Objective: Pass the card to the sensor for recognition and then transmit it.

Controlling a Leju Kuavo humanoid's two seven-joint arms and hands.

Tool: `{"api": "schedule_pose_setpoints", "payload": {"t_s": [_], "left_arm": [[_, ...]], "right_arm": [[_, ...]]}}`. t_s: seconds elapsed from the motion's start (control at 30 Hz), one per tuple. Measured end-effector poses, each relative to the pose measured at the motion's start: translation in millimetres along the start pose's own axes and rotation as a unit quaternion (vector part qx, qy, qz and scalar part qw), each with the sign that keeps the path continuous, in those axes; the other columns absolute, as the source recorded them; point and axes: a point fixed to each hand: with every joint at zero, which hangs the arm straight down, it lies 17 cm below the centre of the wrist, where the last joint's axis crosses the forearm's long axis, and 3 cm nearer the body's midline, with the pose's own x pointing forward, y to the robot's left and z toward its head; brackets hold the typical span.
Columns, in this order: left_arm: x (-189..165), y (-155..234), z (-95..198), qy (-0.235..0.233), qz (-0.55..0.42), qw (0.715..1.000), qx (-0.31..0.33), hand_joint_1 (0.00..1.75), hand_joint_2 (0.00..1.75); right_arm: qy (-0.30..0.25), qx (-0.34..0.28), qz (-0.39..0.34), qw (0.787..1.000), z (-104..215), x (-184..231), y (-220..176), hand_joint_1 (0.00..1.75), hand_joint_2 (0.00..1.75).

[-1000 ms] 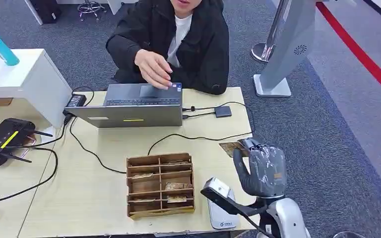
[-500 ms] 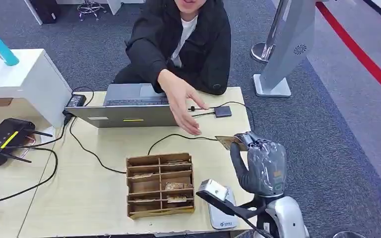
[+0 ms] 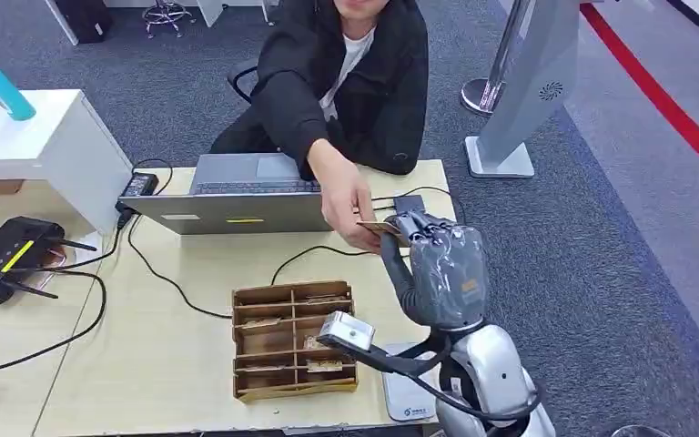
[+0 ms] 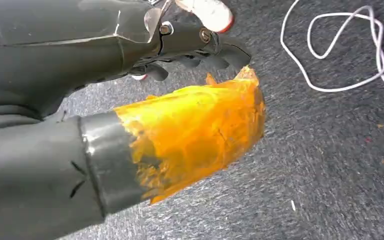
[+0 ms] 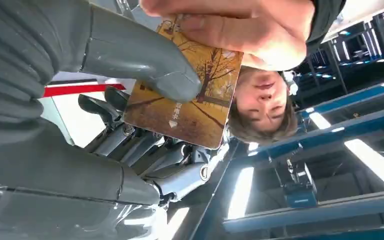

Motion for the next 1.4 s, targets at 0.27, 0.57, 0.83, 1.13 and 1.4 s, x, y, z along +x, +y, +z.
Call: {"api": "schedule_pose_setpoints", "payload": {"t_s": [0.27, 0.57, 0.83, 1.13, 1.4], "left_arm": [[2.9, 0.7, -1.2, -0.004, -0.010, 1.000, -0.002, 0.00, 0.00], [2.1, -0.3, -1.6, -0.003, -0.015, 1.000, -0.005, 0.00, 0.00], [-0.6, -1.1, -1.3, -0.001, -0.016, 1.000, -0.007, 0.00, 0.00], [-2.1, -1.9, -0.8, -0.002, -0.016, 1.000, -0.008, 0.00, 0.00], [-2.8, -2.5, -0.5, -0.003, -0.017, 1.000, -0.008, 0.00, 0.00]], "right_arm": [[-0.006, 0.024, -0.005, 1.000, -12.0, 8.0, 16.2, 1.75, 1.75], [-0.017, 0.062, -0.028, 0.998, -17.6, 27.7, 42.6, 0.00, 0.00], [-0.033, 0.071, -0.092, 0.993, -10.5, 45.2, 44.4, 0.00, 0.00], [-0.048, 0.055, -0.150, 0.986, 1.5, 58.2, 28.5, 0.00, 0.00], [-0.057, 0.043, -0.192, 0.979, 17.3, 64.7, 16.6, 0.00, 0.00]]}}
